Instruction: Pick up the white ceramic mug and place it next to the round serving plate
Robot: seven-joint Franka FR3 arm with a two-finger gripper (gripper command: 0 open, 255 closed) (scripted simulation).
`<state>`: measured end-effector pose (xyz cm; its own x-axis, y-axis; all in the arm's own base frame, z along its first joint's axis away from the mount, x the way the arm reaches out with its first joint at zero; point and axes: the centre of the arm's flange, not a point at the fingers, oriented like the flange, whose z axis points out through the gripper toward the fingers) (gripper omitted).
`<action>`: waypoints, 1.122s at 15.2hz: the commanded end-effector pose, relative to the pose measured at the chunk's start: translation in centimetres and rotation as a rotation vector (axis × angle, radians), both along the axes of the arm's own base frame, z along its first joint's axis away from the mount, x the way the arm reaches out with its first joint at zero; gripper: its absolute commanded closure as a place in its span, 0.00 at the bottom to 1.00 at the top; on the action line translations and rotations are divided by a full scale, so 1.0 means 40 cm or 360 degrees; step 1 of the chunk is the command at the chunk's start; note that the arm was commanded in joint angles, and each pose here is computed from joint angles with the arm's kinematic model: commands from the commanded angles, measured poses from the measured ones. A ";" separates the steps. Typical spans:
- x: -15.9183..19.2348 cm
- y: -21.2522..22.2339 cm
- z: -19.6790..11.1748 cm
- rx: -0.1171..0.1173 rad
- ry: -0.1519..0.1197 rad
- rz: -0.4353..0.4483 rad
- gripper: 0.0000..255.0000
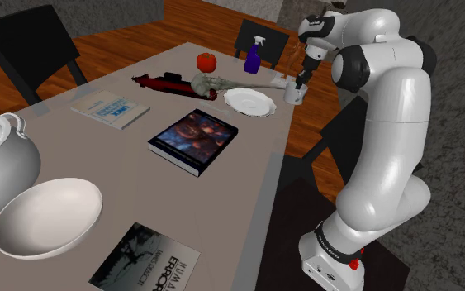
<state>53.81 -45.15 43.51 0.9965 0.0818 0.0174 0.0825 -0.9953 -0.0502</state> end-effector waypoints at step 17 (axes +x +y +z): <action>0.002 -0.002 -0.222 -0.0001 -0.0002 -0.0002 1.00</action>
<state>53.93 -45.24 34.86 0.9965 0.0818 0.0175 0.0825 -0.9953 -0.0502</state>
